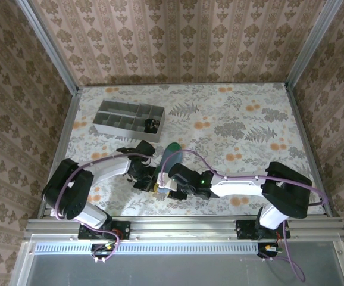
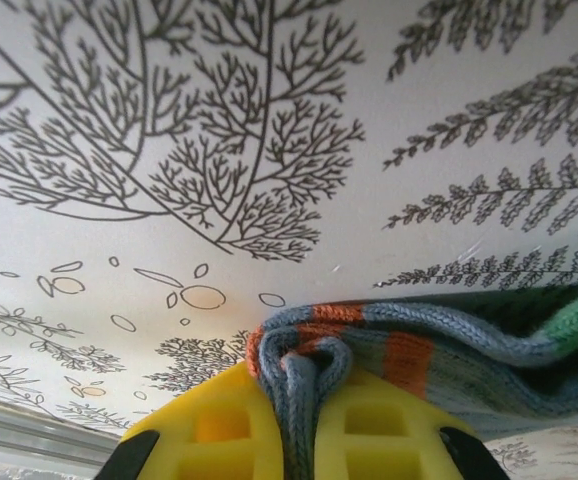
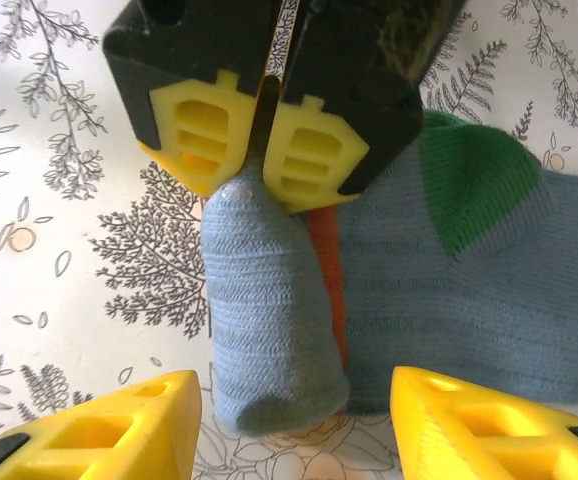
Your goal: Roll the socks
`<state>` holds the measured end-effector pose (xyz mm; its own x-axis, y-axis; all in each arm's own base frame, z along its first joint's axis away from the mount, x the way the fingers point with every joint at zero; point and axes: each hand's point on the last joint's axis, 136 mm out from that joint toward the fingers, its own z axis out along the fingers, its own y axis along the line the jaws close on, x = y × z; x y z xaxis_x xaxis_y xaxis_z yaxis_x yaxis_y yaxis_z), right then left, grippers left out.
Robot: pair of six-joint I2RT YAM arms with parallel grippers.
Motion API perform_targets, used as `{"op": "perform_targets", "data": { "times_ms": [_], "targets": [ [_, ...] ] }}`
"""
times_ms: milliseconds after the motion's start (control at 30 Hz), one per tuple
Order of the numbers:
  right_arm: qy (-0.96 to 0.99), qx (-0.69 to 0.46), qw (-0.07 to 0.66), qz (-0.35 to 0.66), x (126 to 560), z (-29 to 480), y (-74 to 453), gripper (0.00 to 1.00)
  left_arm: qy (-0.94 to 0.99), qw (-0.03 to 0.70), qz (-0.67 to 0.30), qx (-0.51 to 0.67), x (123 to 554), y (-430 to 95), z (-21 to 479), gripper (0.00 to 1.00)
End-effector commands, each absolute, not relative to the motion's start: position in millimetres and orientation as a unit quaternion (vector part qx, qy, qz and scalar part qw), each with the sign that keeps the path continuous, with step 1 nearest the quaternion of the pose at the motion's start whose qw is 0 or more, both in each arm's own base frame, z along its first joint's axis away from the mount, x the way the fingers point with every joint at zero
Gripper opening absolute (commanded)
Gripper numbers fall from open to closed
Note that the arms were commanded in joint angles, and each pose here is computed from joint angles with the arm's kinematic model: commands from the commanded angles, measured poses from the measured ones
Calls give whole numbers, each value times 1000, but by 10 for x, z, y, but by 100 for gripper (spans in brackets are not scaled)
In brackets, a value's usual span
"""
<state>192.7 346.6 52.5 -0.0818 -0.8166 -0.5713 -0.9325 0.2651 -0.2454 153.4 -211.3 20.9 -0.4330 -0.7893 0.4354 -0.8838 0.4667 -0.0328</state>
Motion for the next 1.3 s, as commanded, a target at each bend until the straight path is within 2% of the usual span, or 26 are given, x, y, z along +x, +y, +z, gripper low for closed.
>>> {"op": "perform_targets", "data": {
  "times_ms": [0, 133, 200, 267, 433, 467, 567, 700, 833, 1000, 1267],
  "targets": [
    [727, -597, 330, 73, 2031, 536, 3602, 51, -837, 195, 42, 510, 1278, -1845, 19, 0],
    [740, -590, 317, 64, 2085, 414, 3632, 46, -837, 194, 47, 509, 1297, -1859, 15, 0],
    [752, -584, 297, 71, 2093, 334, 3620, 36, -837, 195, 49, 509, 1305, -1863, 13, 0],
    [769, -574, 275, 67, 2112, 245, 3569, 21, -837, 195, 54, 508, 1308, -1870, 17, 0],
    [805, -547, 218, 66, 2061, 10, 3350, 3, -841, 180, 76, 505, 1397, -1869, 74, 0],
    [812, -542, 205, 69, 2040, -32, 3314, 0, -842, 175, 87, 503, 1434, -1882, 88, 3],
    [842, -512, 138, 98, 1927, -195, 3167, 0, -836, 165, 146, 502, 1585, -1995, 144, 36],
    [867, -469, 77, 148, 1794, -332, 3052, 0, -836, 132, 186, 498, 1760, -1977, 317, 50],
    [876, -445, 41, 183, 1703, -397, 2985, 0, -852, 100, 202, 472, 1856, -1912, 540, 51],
    [886, -423, 7, 188, 1701, -480, 2887, 0, -866, 94, 216, 441, 1801, -1926, 640, 51],
    [903, -377, -31, 203, 1680, -581, 2791, 0, -870, 92, 246, 417, 1734, -2075, 573, 38]
  ]
}}
